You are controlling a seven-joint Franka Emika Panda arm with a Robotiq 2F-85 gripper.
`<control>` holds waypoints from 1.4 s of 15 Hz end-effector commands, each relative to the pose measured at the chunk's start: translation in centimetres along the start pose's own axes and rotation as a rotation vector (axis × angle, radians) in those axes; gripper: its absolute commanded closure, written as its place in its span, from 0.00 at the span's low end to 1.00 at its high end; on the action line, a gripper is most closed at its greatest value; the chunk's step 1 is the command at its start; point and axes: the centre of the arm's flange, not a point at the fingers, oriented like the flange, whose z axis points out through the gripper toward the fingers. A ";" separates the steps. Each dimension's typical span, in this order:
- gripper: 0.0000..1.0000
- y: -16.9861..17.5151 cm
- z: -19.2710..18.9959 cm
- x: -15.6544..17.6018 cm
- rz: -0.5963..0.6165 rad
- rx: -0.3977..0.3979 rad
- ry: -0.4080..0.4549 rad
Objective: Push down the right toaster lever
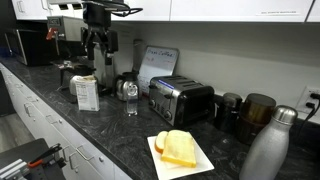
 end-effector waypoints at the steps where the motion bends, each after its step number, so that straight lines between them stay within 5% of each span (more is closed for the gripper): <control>1: 0.00 -0.4 0.2 0.7 0.013 0.007 0.006; 7: 0.00 -0.4 3.0 2.9 0.104 -0.061 0.014; 12: 0.00 3.5 5.2 4.6 0.248 -0.166 0.051; 21: 0.00 4.2 5.6 4.3 0.271 -0.148 0.039</control>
